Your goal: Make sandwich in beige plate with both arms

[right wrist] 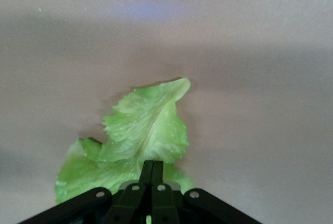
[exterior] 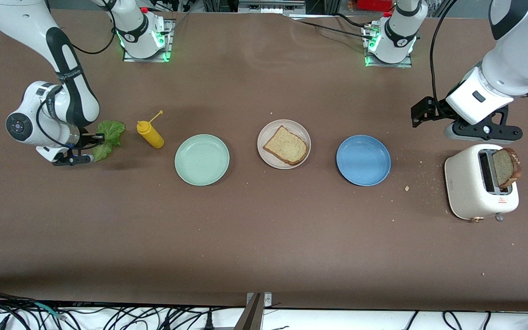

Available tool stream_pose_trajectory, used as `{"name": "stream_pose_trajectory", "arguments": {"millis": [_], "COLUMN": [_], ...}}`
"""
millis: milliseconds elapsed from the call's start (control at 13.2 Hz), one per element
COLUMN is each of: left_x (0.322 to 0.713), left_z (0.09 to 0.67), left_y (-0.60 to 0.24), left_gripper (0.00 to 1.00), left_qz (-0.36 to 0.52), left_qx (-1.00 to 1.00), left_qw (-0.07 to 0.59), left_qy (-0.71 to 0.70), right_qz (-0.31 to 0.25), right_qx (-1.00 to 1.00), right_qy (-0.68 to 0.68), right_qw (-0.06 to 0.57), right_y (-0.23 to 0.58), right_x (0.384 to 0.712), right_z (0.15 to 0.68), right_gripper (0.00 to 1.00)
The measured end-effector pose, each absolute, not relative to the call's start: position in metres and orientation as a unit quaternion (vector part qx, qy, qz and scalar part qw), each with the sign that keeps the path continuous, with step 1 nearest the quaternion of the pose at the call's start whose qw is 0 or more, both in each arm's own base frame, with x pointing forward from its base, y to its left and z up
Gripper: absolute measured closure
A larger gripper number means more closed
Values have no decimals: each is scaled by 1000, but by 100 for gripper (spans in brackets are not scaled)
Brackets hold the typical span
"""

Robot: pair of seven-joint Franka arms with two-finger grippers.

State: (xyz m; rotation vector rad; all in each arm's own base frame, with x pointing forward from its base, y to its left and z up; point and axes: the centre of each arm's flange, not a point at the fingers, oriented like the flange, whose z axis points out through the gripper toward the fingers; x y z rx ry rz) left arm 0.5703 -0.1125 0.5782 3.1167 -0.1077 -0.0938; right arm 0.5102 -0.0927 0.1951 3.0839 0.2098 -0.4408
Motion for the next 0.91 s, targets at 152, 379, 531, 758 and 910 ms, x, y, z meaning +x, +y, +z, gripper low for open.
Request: {"name": "stream_pose_trajectory", "arguments": {"millis": [152, 379, 531, 758, 910], "left_x": [570, 571, 571, 571, 571], "left_z": [578, 579, 579, 579, 579], "left_y": [-112, -112, -110, -110, -110], "left_gripper": [0, 0, 0, 0, 0], "left_qz": [-30, -30, -29, -29, -29], "left_qx": [999, 999, 999, 999, 999], "left_qw": [11, 11, 11, 11, 11], "left_qy": [-34, -33, -32, -31, -31], "right_qz": [-151, -168, -175, -191, -205], "right_qx": [986, 983, 981, 980, 978], "right_qy": [77, 80, 80, 54, 38], "right_qw": [11, 1, -3, -1, 3], "right_y": [-92, -89, -87, -83, -72], "right_x": [525, 555, 570, 569, 561], "right_z": [220, 282, 322, 319, 293], "right_gripper": [99, 99, 99, 99, 92]}}
